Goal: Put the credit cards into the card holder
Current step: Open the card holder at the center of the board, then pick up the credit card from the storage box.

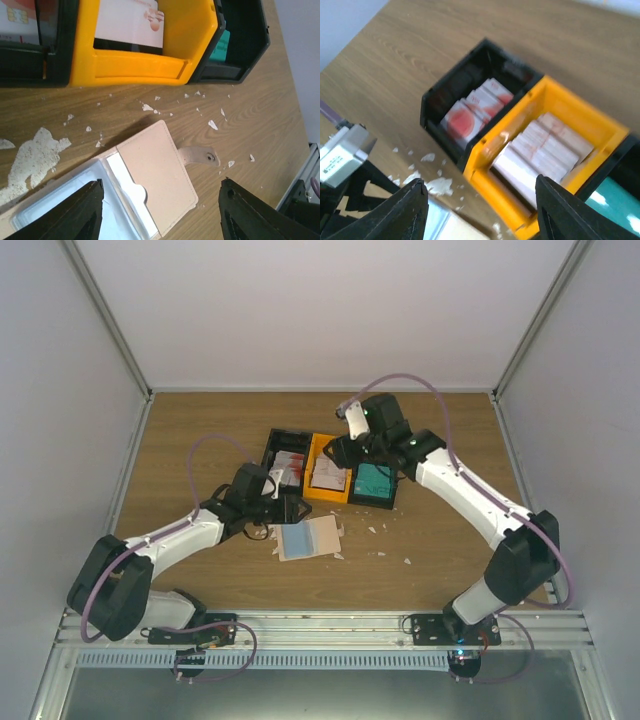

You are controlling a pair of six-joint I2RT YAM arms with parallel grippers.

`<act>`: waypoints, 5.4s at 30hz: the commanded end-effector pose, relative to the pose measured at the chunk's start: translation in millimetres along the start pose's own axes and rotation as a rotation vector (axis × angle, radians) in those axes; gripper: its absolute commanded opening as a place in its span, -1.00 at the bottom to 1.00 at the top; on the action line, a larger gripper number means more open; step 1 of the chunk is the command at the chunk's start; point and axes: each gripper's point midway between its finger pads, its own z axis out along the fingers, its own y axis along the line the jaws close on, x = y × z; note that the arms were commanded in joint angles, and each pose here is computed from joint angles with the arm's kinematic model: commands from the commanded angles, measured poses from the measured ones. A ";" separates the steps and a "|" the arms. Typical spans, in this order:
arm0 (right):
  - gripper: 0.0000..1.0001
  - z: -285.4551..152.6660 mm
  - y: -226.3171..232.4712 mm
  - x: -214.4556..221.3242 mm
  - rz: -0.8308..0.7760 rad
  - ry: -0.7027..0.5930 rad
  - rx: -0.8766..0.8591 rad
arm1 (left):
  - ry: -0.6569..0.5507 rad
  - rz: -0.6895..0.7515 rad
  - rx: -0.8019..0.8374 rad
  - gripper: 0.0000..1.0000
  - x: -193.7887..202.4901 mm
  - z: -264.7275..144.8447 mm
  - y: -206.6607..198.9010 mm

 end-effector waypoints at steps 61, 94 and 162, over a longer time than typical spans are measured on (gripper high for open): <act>-0.32 146.3 -49.1 100.3 -0.309 0.587 0.022 | -0.165 -0.264 -0.128 -0.24 -64.1 60.5 65.1; -0.50 114.1 -15.4 116.8 -0.332 0.592 -0.082 | -0.158 -0.253 -0.138 -0.25 -63.2 62.9 67.2; -0.99 21.0 28.9 -5.7 0.079 0.040 -0.161 | -0.318 -0.094 0.149 0.13 -77.0 -10.0 -11.1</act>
